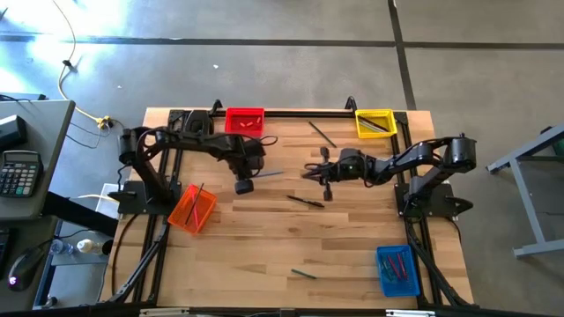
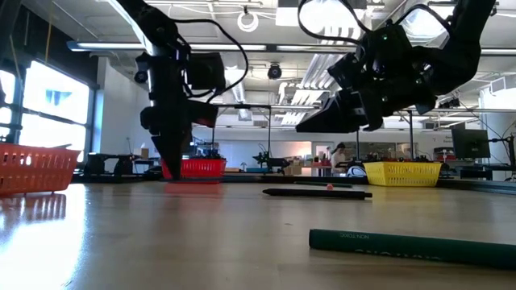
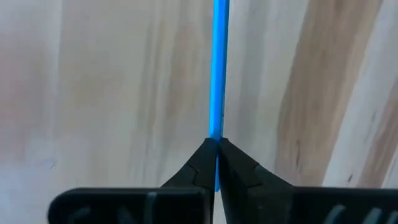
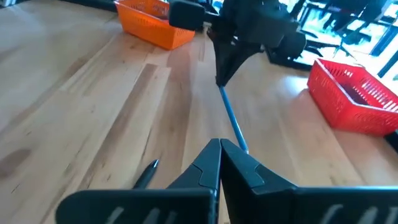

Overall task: Sort crayons/erasers/pens/pencils in bins
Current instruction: Put the blue pencil into the orange basket

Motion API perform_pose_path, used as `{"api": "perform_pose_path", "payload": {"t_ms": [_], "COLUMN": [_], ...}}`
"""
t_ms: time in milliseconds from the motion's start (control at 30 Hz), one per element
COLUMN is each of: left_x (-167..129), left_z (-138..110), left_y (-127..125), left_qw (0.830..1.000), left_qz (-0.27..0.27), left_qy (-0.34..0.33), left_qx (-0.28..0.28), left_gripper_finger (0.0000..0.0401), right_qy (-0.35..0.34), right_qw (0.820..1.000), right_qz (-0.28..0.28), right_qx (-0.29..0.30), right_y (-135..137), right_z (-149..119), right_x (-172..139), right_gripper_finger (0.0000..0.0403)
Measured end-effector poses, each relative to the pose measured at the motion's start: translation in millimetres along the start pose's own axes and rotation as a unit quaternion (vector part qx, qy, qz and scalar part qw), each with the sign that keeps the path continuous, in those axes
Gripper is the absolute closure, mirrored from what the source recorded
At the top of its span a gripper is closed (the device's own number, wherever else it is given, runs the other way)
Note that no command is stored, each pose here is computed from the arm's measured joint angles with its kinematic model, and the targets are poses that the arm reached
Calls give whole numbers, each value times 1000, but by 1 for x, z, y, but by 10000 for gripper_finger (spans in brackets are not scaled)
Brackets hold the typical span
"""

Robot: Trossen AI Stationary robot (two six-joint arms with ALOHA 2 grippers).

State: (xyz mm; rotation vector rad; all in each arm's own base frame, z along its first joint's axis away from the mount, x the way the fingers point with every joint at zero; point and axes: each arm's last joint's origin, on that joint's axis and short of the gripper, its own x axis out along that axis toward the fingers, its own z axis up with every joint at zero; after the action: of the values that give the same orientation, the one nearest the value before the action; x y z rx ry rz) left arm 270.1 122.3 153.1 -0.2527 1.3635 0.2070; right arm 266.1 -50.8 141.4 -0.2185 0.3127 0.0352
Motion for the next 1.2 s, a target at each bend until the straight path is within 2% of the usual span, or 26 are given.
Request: {"api": "perform_pose_path", "payload": {"t_ms": [167,333,467,667,833,933,1067,1200], "left_x": [1,1,1,-4,-7,-9,-12,-14], "left_z": [5,7,9,1,-14,-24,-36,-48], "left_y": [-10,-19,-24,-24,-16,-13,-14,-15], "left_qw": [1000,999,999,999,991,977,948,917], "left_qz": [-3,-6,-7,6,-13,-19,-25,-27], "left_qy": [-18,-25,-35,-20,-131,-209,-312,-392], "left_qx": [19,34,35,34,-8,-31,-49,-63], "left_gripper_finger": [400,400,400,400,401,401,401,401], "right_qy": [15,79,98,135,169,173,183,213], "right_qw": [999,995,993,986,977,972,966,960], "right_qz": [5,26,35,-2,-32,-37,-47,-69], "right_qx": [33,56,58,96,124,155,179,170], "right_y": [0,-2,-2,-11,-17,-20,-21,-16], "right_z": [-1,-5,-7,-2,6,10,13,12], "right_x": [3,21,42,67,79,87,102,117], "right_gripper_finger": [374,308,263,243,242,242,242,242]}}
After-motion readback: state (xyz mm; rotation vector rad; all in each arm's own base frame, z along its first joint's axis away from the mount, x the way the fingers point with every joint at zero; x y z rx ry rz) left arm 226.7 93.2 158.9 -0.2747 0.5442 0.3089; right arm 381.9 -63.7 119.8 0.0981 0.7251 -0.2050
